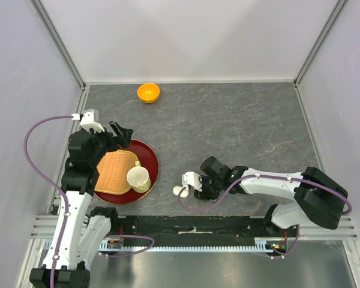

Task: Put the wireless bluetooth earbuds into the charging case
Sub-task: Pick up the charging case at the center of the board.

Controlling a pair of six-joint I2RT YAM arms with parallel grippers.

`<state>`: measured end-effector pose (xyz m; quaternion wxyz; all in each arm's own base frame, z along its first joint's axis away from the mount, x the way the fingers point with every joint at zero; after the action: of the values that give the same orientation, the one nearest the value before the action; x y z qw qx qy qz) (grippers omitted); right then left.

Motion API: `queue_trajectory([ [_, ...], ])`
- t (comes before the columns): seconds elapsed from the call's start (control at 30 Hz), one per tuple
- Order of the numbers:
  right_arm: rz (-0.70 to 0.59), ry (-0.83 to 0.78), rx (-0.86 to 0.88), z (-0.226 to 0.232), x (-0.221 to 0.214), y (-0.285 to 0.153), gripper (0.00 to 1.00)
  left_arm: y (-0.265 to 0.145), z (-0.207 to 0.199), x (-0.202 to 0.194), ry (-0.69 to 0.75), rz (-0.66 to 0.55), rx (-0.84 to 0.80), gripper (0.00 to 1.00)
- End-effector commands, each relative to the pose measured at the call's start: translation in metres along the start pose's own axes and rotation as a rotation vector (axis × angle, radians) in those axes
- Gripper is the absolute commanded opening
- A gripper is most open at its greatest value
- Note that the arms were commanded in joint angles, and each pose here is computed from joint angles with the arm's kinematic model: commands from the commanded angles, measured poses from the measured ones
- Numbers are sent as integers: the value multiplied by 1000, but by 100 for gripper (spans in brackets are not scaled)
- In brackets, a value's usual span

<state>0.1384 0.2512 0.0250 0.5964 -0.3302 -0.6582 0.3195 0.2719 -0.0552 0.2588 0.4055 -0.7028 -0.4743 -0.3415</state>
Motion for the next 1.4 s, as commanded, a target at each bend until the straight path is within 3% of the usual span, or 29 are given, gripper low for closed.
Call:
queue_trajectory([
  [0.0, -22, -17, -40, -9, 10, -4, 40, -1, 0, 8, -27, -30, 10, 100],
  [0.27, -83, -34, -61, -8, 25, -24, 31, -3, -3, 14, -48, -44, 11, 100],
  [0.53, -178, -67, -195, -25, 52, -64, 24, -7, -20, 20, -49, -54, -75, 100],
  [0.7, -219, -75, -325, -46, 65, -80, 22, -15, -48, 21, 41, -58, -262, 100],
  [1.07, -391, -62, -601, -83, 94, -113, 21, -10, -89, -1, -38, 123, -537, 100],
  [1.37, -526, -100, -604, -81, 121, -128, 19, 3, -132, -31, -7, 226, -638, 100],
])
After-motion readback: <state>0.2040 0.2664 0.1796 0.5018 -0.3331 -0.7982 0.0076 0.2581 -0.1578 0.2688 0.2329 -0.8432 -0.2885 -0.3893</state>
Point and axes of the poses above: each gripper's point midway between its finger pads, its own y axis out along the fingers, its own z axis along the line the jaws close on, x = y × z, the point moved 1 cm from there along -y, back along the fingers, and after that the axes turned 4 degrees about -y, right-handed, at the moved point
